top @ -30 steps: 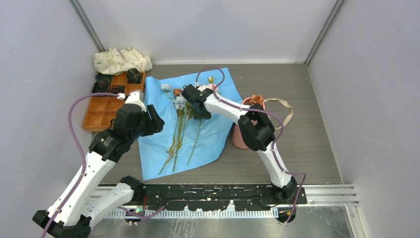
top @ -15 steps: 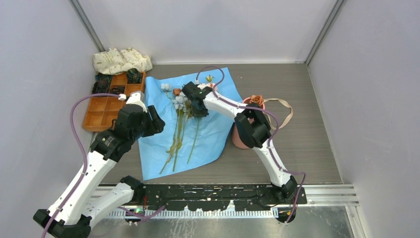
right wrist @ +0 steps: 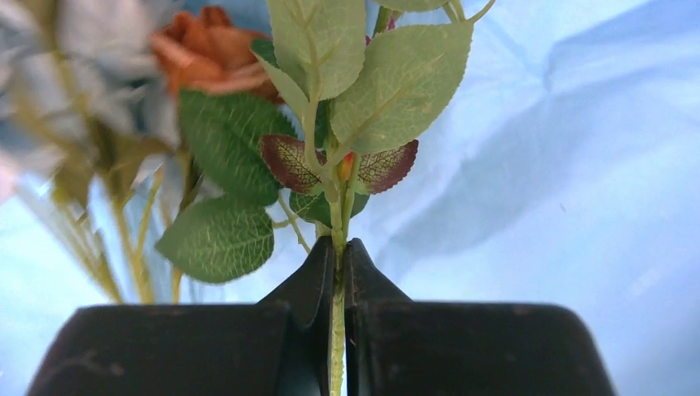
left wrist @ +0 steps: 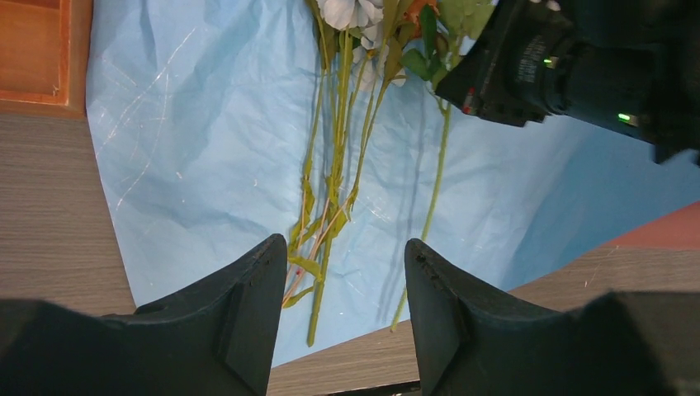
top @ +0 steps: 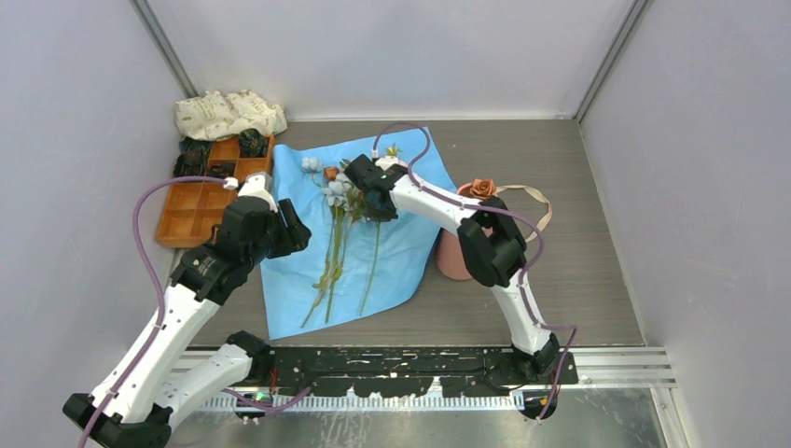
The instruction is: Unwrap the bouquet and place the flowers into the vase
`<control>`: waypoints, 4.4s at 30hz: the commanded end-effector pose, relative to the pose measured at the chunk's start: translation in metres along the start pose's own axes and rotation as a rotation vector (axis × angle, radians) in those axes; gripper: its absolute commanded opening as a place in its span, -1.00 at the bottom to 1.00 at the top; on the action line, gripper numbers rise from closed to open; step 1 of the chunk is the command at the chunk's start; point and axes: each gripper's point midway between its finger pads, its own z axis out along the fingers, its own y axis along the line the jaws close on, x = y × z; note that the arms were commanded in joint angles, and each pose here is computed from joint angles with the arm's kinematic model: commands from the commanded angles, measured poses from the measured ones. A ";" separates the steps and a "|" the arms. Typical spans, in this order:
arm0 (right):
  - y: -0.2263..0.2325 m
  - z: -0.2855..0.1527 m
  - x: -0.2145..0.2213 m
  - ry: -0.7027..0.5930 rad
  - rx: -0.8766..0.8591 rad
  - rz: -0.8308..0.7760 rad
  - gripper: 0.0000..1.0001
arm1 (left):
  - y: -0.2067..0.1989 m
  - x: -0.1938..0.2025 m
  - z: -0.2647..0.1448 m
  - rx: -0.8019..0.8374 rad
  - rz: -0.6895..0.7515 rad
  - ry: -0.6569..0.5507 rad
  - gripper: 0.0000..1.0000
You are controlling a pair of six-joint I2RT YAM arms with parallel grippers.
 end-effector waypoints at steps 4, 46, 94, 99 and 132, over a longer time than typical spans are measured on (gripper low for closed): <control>0.010 -0.157 -0.068 -0.307 -0.141 0.041 -0.98 | -0.011 -0.010 0.000 0.050 -0.020 -0.040 0.10; -0.188 -0.495 -0.179 -1.284 0.296 0.042 -0.98 | -0.034 -0.006 0.011 0.155 -0.059 -0.012 0.09; -0.177 -0.365 -0.115 -1.146 -0.035 0.014 -0.75 | -0.037 0.003 0.029 0.151 -0.064 0.029 0.08; -0.180 -0.359 -0.096 -1.106 -0.114 0.027 -0.23 | -0.036 0.008 0.031 0.151 -0.074 0.039 0.08; -0.180 -0.462 -0.050 -1.114 -0.678 0.084 0.09 | -0.031 0.065 0.152 -0.053 -0.037 0.282 -0.15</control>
